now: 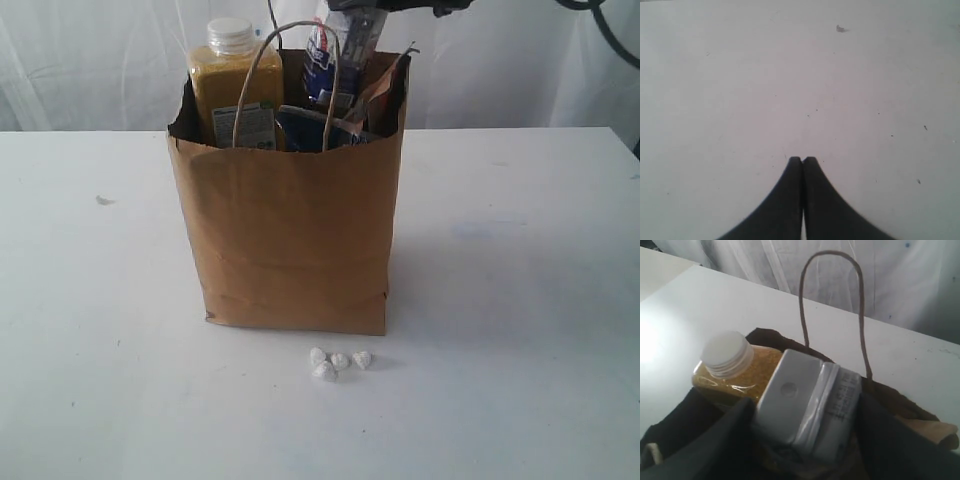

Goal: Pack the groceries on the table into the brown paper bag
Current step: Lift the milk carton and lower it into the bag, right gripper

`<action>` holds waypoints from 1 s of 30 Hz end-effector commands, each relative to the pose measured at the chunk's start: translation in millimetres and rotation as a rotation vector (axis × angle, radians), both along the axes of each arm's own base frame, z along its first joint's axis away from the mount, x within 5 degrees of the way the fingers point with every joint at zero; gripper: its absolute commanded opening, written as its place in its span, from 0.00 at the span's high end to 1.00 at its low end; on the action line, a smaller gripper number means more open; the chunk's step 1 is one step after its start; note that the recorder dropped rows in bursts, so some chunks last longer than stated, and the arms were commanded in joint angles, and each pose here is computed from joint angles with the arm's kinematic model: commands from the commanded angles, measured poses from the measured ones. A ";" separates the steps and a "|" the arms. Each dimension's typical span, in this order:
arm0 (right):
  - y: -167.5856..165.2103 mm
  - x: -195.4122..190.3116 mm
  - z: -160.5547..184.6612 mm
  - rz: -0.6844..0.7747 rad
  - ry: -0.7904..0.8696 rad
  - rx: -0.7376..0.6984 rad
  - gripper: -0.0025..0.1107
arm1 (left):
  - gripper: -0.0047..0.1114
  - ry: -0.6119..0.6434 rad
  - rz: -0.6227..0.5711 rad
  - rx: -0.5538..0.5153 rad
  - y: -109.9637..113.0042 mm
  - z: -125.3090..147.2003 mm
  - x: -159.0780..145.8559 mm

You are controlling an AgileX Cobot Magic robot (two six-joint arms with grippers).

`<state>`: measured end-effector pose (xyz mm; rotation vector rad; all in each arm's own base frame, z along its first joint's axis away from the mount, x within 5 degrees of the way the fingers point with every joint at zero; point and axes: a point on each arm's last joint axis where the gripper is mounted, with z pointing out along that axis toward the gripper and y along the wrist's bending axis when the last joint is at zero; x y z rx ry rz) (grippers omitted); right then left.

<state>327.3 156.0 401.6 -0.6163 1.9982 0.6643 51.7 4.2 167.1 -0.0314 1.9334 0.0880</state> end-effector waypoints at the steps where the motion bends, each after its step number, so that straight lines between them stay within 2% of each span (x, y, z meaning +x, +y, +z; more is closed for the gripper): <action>1: 1.0 0.8 1.4 -0.004 -0.019 0.003 0.67 | 0.96 -0.010 -0.005 -0.017 -0.7 -0.1 0.1; 23: 6.4 23.0 -20.3 -0.051 0.006 0.018 0.67 | 0.96 -0.010 -0.005 -0.017 -0.7 -0.1 0.1; 30: 9.7 22.8 -21.7 -0.039 0.047 0.068 0.67 | 0.96 -0.010 -0.005 -0.017 -0.7 -0.1 0.1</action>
